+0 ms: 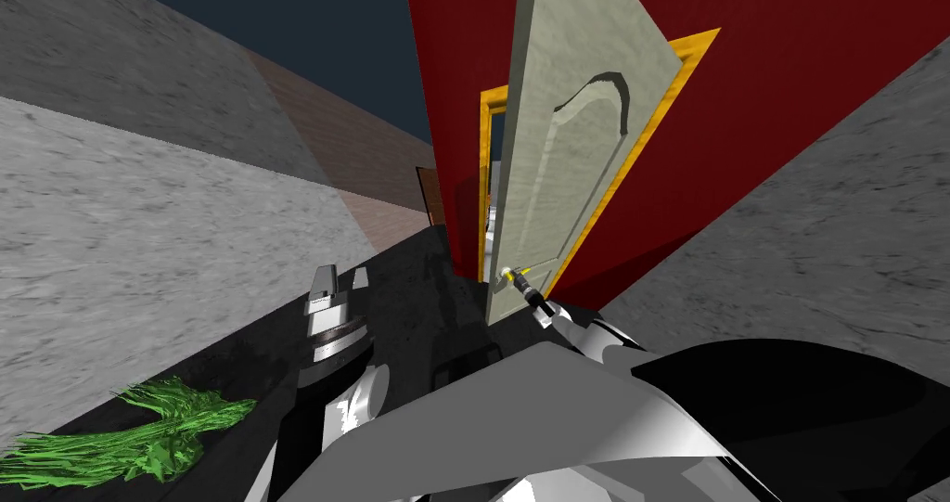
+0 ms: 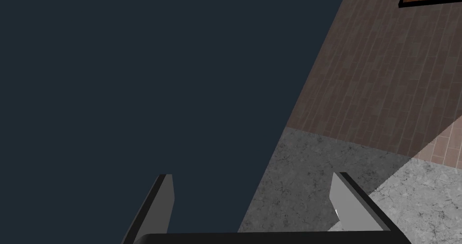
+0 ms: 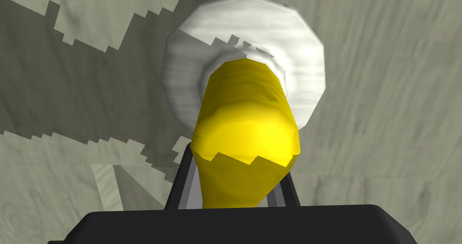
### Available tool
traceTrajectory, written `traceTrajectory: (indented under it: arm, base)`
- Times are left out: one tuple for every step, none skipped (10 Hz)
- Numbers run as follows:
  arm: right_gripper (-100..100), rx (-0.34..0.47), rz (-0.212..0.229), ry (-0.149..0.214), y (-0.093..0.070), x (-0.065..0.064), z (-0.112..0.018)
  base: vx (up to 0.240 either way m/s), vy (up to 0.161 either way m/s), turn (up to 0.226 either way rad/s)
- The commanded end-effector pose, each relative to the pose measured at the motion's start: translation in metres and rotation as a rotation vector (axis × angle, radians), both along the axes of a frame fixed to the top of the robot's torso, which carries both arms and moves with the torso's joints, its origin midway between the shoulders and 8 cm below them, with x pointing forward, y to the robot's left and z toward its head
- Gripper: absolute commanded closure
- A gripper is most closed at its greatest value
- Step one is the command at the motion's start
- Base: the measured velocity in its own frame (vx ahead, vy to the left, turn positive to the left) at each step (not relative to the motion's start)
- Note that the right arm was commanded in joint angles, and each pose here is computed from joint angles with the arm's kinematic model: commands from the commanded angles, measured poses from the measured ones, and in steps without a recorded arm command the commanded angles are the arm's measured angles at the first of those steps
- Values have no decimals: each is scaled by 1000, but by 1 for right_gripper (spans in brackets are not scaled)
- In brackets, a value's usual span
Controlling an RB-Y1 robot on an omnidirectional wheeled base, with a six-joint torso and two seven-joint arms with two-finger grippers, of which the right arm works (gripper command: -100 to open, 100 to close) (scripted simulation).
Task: Pull the door open
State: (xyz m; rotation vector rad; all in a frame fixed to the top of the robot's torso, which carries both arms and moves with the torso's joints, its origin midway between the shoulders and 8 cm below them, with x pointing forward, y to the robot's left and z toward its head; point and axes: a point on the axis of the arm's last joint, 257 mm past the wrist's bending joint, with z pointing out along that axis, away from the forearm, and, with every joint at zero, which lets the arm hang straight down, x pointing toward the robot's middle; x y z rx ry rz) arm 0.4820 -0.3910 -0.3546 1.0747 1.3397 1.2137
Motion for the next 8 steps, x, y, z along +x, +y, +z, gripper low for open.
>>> traceTrajectory:
  arm:
    - [100, 3, 12, -4, 3, -2, 0]
    - [100, 3, 14, -5, 3, -3, 0]
    - [100, 3, 10, -1, 2, -2, -1]
    - [100, 4, 19, 0, -6, -15, -3]
    - [100, 4, 21, -1, -8, -19, -3]
    - [100, 4, 24, -2, -11, -23, -3]
    - [100, 4, 24, -2, -11, -23, -3]
    - [100, 3, 30, -3, -17, -31, -3]
  base:
    - [-179, -130, 134]
    - [-196, -107, 90]
    - [-91, -43, 24]
    - [-113, -35, 208]
    - [-141, -57, 161]
    - [-137, -45, 98]
    - [-89, -21, 24]
    - [-93, -35, 135]
